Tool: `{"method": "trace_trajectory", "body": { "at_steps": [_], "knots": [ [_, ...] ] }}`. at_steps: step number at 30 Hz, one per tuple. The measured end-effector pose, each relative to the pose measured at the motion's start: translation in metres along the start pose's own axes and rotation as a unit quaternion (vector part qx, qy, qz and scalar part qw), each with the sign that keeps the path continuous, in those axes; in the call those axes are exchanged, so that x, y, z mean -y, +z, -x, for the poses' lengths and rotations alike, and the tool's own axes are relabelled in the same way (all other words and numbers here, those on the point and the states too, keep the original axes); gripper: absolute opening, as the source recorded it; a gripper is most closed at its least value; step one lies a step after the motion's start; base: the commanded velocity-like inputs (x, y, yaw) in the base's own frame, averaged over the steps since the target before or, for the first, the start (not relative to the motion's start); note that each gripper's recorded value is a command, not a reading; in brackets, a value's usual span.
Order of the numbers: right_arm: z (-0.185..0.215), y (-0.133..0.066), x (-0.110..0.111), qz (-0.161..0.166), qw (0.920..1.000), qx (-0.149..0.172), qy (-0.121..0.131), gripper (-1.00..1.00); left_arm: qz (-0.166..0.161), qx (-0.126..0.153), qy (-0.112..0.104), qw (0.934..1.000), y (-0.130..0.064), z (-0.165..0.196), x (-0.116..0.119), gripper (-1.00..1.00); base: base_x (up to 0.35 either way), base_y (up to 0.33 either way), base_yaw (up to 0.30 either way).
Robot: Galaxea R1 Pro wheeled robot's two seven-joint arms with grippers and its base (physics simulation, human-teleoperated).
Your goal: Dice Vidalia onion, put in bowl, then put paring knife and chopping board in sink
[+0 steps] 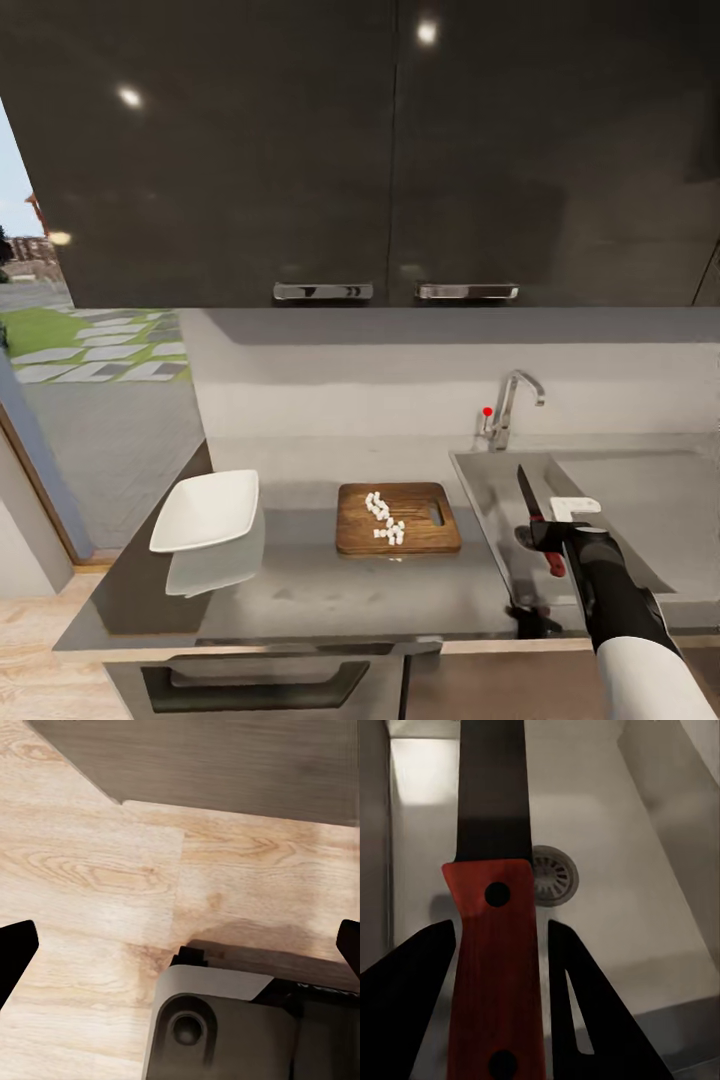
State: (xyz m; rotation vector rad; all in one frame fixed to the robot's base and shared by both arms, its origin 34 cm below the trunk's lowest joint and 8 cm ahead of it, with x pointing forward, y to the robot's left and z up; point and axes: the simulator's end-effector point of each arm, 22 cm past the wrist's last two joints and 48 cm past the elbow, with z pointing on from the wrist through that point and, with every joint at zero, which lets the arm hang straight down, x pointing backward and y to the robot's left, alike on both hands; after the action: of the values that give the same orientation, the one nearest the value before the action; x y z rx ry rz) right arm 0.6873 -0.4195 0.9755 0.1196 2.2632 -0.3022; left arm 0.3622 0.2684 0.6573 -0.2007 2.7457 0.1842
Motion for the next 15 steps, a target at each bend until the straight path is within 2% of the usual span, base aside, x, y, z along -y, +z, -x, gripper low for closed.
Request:
{"method": "trace_trajectory", "body": {
  "at_steps": [10, 15],
  "knots": [
    [-0.004, 0.001, -0.003, -0.009, 0.9999, -0.004, -0.002, -1.00, 0.000, -0.001, 0.000, 1.0000, 0.000, -0.001, 0.000, 1.00, 0.120, -0.240, -0.001],
    [-0.011, 0.005, -0.006, -0.007, 0.9999, -0.012, -0.003, -1.00, 0.001, -0.004, 0.001, 1.0000, 0.001, -0.004, -0.001, 1.00, 0.041, -0.062, 0.000]
  ]
}}
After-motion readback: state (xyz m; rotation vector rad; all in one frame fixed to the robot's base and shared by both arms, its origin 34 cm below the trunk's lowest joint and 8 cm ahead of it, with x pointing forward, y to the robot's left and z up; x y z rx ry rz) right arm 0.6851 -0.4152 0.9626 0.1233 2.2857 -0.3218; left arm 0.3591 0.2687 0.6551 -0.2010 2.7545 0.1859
